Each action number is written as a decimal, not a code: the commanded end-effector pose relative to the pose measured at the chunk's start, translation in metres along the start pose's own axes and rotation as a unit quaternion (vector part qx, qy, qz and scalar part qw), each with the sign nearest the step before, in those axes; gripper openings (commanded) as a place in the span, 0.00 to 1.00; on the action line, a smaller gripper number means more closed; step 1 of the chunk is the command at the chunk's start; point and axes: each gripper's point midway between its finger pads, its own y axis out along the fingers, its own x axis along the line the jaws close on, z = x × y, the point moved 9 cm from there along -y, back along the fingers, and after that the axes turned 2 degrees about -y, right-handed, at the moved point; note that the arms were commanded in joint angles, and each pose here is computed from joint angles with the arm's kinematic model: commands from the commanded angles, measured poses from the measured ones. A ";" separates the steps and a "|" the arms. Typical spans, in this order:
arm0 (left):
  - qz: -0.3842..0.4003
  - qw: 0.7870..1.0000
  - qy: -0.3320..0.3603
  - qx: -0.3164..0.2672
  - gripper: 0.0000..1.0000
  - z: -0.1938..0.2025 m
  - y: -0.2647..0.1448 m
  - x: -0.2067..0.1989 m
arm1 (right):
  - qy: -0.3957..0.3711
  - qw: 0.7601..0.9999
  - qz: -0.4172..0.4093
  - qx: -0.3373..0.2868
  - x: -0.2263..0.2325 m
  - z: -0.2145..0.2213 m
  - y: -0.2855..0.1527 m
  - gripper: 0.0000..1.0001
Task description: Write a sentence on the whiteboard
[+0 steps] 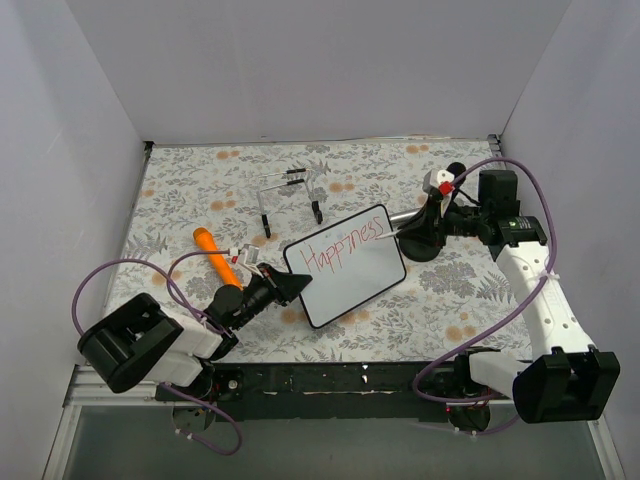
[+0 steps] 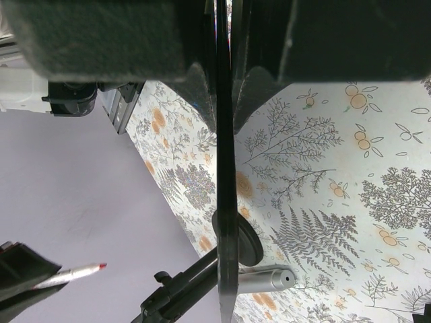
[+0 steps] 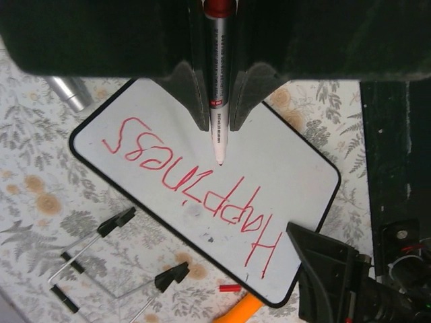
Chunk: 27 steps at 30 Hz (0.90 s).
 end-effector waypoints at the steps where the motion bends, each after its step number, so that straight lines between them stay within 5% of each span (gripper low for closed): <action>1: 0.063 0.996 0.015 -0.060 0.00 -0.017 -0.008 -0.021 | 0.017 0.998 -0.054 -0.013 0.019 0.015 0.002 0.01; 27: 0.049 0.997 -0.008 -0.057 0.00 -0.015 -0.007 -0.019 | -0.006 0.996 -0.081 -0.021 0.022 0.026 0.011 0.01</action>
